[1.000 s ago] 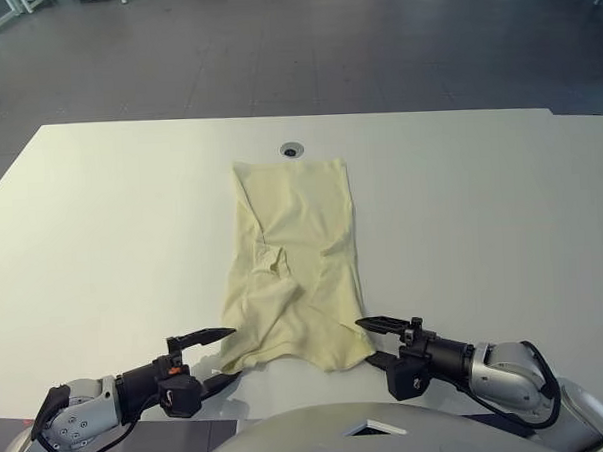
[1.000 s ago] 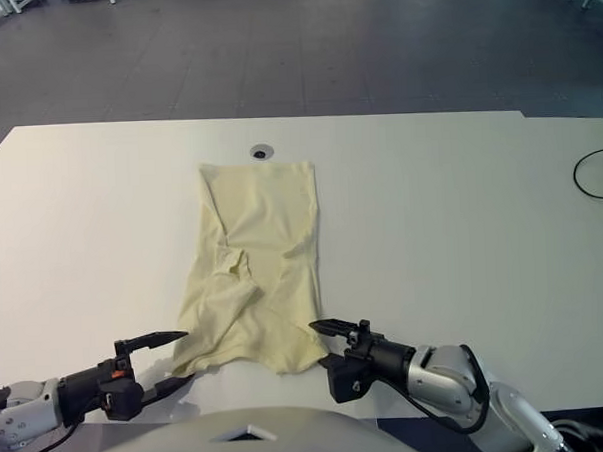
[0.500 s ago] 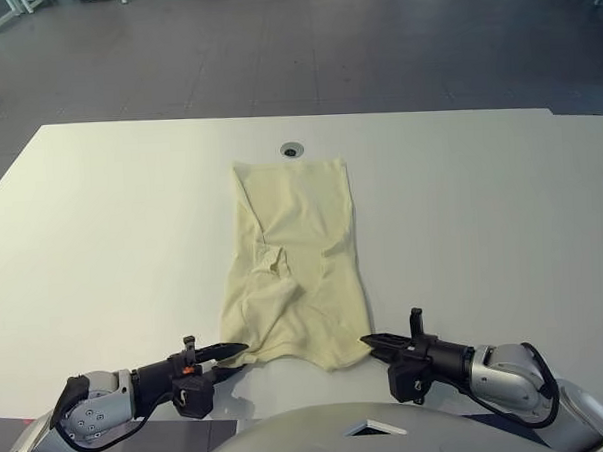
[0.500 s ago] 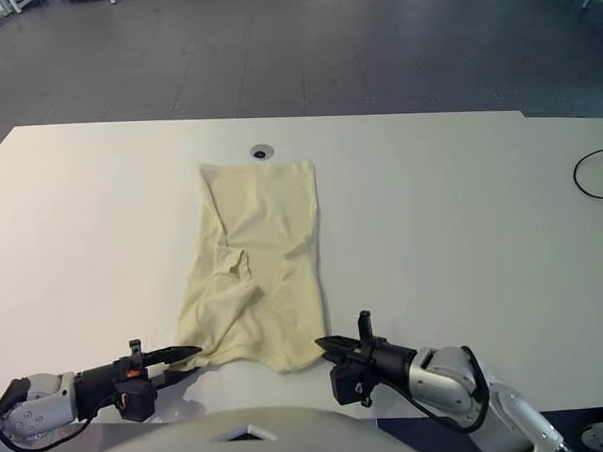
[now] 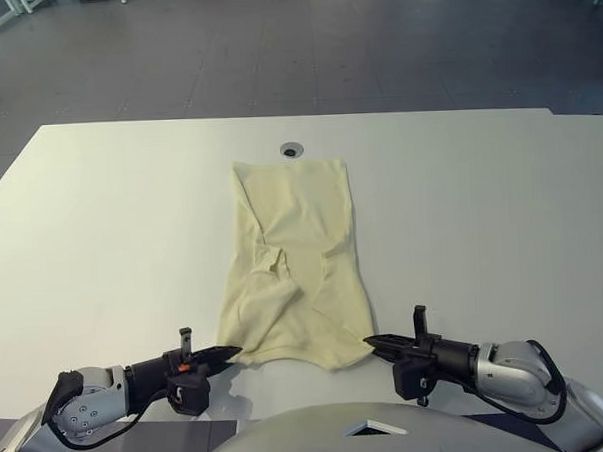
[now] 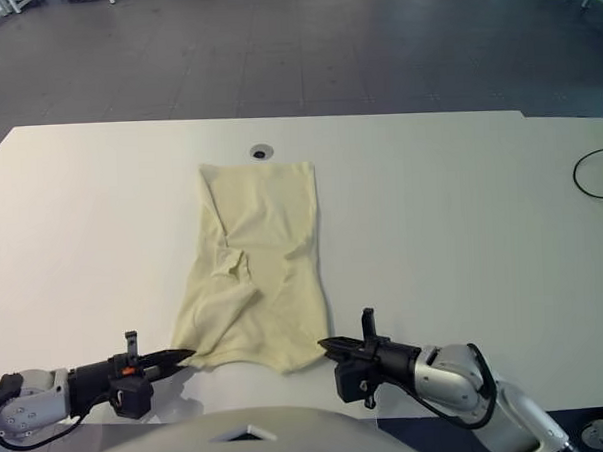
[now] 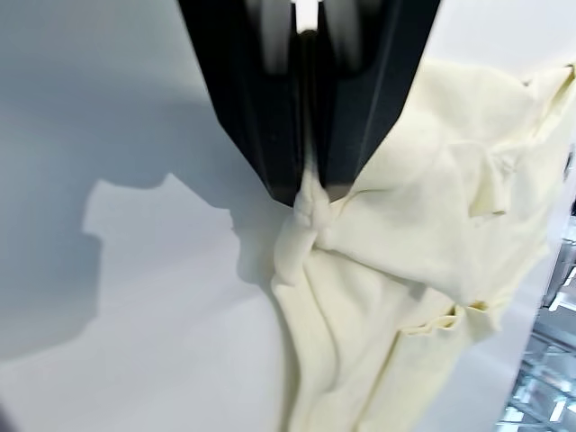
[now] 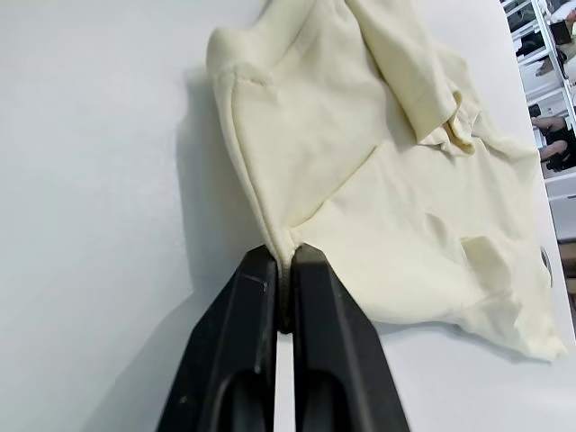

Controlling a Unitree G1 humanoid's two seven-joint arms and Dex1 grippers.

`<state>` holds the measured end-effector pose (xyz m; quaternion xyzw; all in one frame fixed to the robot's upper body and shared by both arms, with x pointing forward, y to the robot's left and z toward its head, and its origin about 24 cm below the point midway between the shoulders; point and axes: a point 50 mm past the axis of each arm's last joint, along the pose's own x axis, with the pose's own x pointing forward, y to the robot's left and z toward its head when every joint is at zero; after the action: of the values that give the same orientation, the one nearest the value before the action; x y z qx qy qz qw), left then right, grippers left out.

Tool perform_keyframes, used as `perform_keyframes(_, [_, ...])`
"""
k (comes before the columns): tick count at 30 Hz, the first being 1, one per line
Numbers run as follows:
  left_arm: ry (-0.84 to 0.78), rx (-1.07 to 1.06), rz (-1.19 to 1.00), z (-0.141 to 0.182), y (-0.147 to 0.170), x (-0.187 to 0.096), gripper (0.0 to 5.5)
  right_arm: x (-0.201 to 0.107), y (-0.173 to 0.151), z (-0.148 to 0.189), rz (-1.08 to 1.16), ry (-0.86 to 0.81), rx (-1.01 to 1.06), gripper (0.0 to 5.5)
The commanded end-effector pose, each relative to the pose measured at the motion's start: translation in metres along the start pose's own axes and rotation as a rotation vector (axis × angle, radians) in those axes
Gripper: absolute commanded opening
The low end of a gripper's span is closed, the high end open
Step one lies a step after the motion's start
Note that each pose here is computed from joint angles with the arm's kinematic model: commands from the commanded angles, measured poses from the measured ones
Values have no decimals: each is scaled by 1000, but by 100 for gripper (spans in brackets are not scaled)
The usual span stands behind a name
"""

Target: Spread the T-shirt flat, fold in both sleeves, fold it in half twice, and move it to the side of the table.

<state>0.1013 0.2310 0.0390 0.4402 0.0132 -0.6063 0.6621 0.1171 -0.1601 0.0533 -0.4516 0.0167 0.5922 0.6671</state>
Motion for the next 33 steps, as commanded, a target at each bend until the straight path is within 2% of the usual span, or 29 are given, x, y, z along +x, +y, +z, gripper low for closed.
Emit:
perform_keyframes(1, [-8, -26, -93, 17, -3, -1, 2, -15, -12, 3, 36, -33, 26, 3])
perform_keyframes(12, [-118, -189, -30, 59, 38, -10, 1, -42, -27, 8, 172, -130, 238, 3])
perform_keyframes(19, [-146, -208, 1, 66, 60, -23, 1, -59, -43, 15, 185, -217, 368, 2])
perform_keyframes(33, [-210, -243, 47, 74, 84, -48, 1, -86, -68, 30, 165, -469, 587, 2])
